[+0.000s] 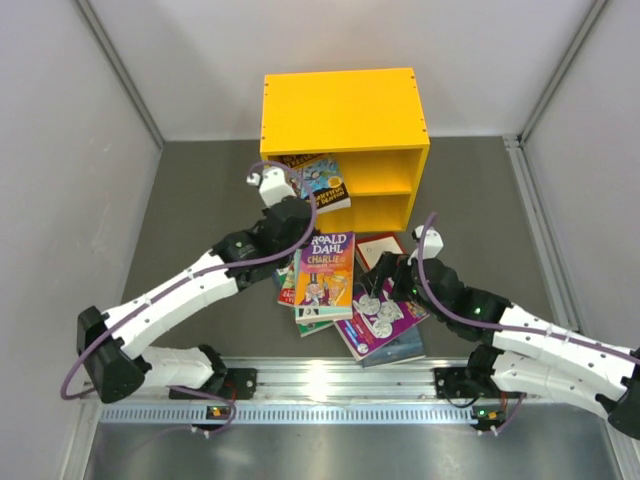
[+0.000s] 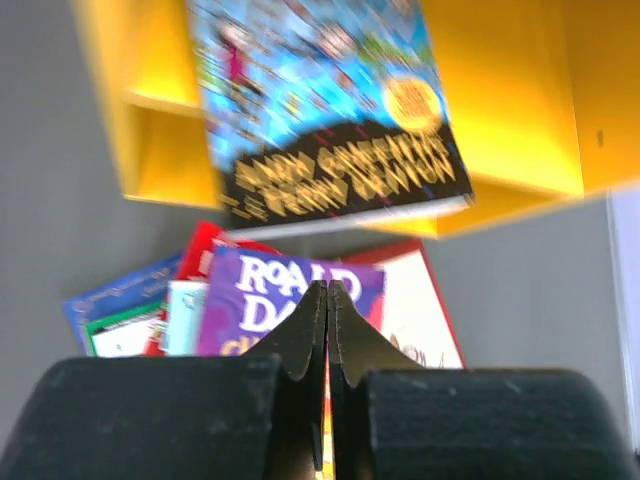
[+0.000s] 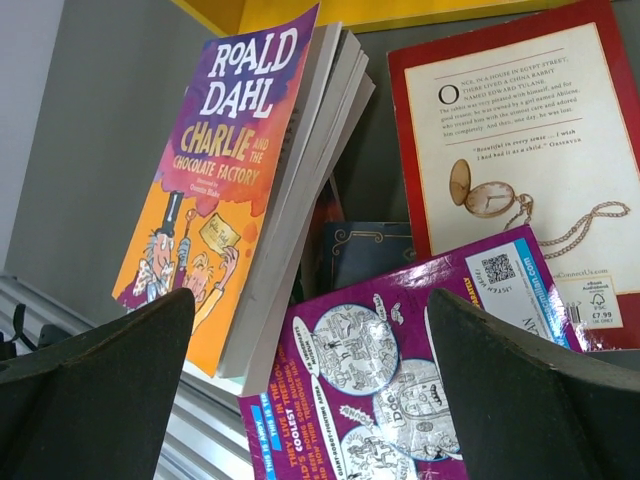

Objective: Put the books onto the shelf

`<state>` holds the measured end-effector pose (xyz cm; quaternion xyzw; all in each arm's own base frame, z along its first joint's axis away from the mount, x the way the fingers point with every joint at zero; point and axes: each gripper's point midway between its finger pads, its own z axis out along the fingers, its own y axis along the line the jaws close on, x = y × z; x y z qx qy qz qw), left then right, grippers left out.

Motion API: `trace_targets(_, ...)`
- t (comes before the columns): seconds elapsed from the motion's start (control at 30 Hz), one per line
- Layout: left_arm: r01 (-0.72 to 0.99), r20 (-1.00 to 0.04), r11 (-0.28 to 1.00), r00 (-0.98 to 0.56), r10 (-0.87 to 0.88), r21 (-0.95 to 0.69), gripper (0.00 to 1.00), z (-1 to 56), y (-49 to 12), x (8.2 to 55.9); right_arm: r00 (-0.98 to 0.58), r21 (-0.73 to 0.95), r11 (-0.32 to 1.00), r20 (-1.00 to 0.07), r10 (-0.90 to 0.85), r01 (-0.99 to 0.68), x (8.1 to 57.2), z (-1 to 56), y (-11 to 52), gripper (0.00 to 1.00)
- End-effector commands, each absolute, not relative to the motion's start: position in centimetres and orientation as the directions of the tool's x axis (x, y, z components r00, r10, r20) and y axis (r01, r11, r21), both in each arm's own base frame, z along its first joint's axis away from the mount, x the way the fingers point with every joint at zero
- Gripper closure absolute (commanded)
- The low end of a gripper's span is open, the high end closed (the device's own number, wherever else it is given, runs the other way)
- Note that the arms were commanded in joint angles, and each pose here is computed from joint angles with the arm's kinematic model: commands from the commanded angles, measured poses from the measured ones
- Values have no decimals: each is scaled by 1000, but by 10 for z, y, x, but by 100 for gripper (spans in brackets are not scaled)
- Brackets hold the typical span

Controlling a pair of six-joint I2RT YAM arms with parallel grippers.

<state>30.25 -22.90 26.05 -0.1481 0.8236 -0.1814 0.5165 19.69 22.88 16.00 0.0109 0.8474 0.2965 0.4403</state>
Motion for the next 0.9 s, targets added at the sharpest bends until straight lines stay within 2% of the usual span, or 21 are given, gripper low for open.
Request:
trace_targets(0.0,6,-815,914,-455,-359,-406,100,255,-259,299,-585,548,799,-742,327,-248,203,171,232,0)
trace_targets(0.23,182,-808,872,-497,-316,-454,100,229,-345,312,-571,549,799,-748,338,-246,199,172,222,0)
trace_targets(0.37,338,-846,812,-430,-316,-475,100,245,-390,321,-562,545,804,-753,342,-240,197,172,215,0)
trace_targets(0.47,397,-888,818,-372,-271,-416,100,245,-408,324,-557,541,808,-756,344,-236,196,169,210,0)
trace_targets(0.6,375,-921,864,-322,-217,-335,100,238,-411,341,-554,533,814,-760,340,-230,195,166,205,0)
trace_targets(0.87,207,-953,950,-243,-183,-235,100,233,-382,372,-557,513,828,-766,321,-228,200,160,206,0)
